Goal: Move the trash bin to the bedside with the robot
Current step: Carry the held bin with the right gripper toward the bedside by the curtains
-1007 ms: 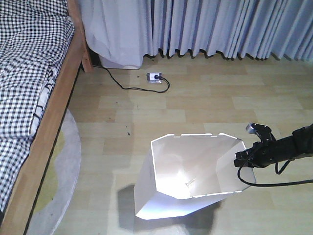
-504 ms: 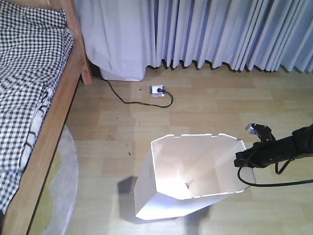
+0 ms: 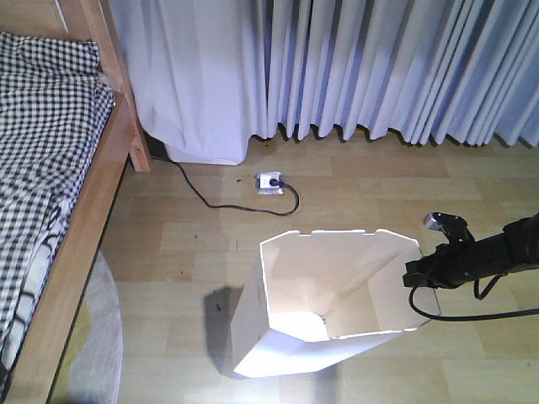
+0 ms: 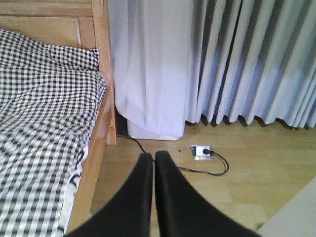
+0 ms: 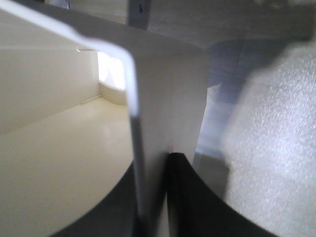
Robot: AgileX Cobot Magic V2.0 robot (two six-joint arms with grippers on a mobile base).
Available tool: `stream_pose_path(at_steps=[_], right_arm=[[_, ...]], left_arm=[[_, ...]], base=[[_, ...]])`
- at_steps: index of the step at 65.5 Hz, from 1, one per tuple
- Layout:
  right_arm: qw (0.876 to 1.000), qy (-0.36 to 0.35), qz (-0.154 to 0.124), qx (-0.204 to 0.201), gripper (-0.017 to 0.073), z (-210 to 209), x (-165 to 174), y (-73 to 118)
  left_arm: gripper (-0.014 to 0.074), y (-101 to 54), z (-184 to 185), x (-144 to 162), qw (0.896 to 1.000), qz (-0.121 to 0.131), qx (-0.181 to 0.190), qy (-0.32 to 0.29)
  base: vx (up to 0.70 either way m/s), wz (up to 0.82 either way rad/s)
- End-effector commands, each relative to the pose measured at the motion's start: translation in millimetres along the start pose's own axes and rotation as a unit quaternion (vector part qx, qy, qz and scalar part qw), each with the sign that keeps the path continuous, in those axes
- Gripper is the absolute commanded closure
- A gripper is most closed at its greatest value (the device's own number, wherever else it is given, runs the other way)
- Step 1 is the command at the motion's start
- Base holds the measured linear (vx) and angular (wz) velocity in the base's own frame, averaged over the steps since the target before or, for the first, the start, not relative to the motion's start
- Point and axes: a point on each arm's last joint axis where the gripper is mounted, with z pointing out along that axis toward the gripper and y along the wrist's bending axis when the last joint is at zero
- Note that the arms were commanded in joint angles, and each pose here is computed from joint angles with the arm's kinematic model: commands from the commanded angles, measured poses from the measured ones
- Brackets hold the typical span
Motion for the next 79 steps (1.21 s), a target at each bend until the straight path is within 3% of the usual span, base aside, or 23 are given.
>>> stream_pose_path(at_steps=[1, 79], right_arm=[[0.993, -0.058, 0.005, -0.102, 0.0564, -27.4, -27.2, 26.4], [0.993, -0.058, 0.005, -0.102, 0.0564, -27.4, -27.3, 26.4]], left_arm=[[0.0600, -0.8, -0.8, -5.4, 0.999, -0.003, 0.006, -0.038], [0.0600, -0.8, -0.8, -5.4, 0.999, -0.003, 0.006, -0.038]], base=[[0.31, -0.02], [0.23, 0.01]])
